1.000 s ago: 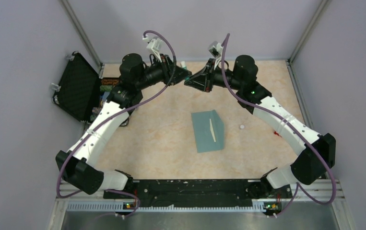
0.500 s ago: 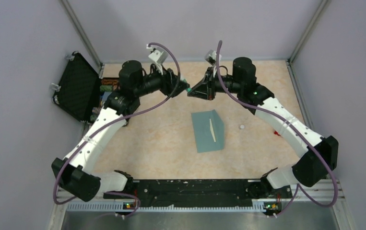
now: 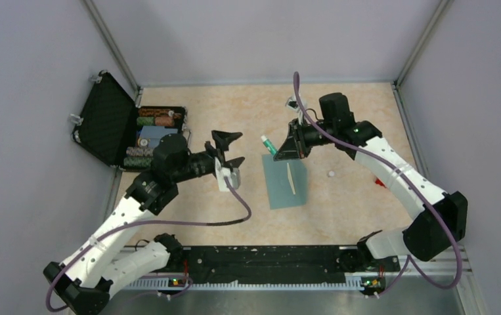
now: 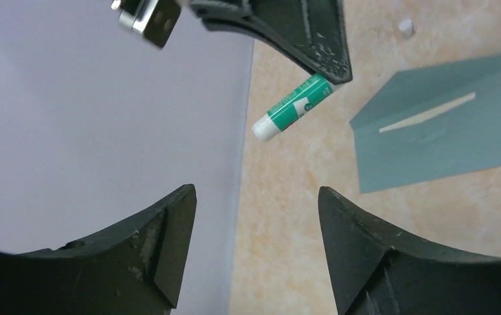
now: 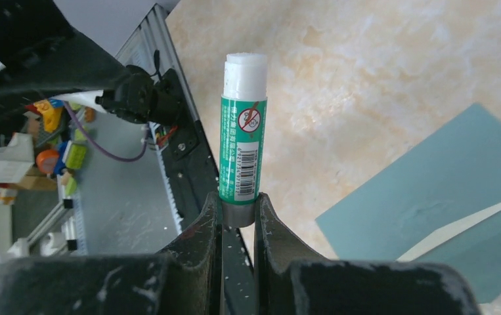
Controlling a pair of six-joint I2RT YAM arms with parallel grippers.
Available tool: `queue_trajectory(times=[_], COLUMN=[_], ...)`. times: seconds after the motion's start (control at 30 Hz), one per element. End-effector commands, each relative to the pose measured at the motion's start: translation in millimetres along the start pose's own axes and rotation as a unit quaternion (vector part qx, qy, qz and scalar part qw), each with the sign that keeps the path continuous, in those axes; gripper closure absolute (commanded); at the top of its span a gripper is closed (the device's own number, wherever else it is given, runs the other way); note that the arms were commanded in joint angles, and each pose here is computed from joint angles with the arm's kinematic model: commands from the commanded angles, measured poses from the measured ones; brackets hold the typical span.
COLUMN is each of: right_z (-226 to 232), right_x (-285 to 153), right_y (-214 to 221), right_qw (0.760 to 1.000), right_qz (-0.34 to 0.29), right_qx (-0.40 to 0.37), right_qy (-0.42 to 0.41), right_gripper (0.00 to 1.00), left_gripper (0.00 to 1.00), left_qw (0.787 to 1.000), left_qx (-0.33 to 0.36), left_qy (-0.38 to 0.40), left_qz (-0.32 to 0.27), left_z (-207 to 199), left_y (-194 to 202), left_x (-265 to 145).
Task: Place the letter into the envelope and seal it
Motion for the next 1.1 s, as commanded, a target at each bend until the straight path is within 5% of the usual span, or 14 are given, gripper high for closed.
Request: queue_trajectory(times=[0.0,0.27,0.67,1.07], right_z=[1.7,4.2,10.7,10.8], right_x=[1.8,3.3,5.1,5.4], right_y=[17.1,20.1,20.6,20.5], right_qw=[0.997,0.994,0.99,0.99], right_qz=[0.042,0.063,0.07,0.068], right_qx=[0.067,0.085,0.104,0.102], right_qy=[-0.024,-0.041,-0.07,-0.07], right_gripper=[1.0,1.0,1.0,1.0], left_gripper=[0.28,0.34,0.44,0.86], left_qw=[0.956,0.932,0.923,0.931], left_qx=[0.291,0.359,0.381,0.361], left_qy=[0.007,0.026,0.049,0.042], left_qz=[-0.027,-0.046,-0.04,-0.043], left_z=[-3.4,-20.0,-35.1,-41.8], left_y=[-2.5,-6.1,4.7,2.2], left_x=[17.4,48.8,78.0,86.4])
Point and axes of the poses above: each gripper's point midway between its finger pads, its own x axis out along the fingers, its own z axis along the line the jaws close on, y = z × x, the point moved 6 cm from there along -x, back along the fingers, and after that the axes turned 15 degrees about x, right-handed, at the moved point
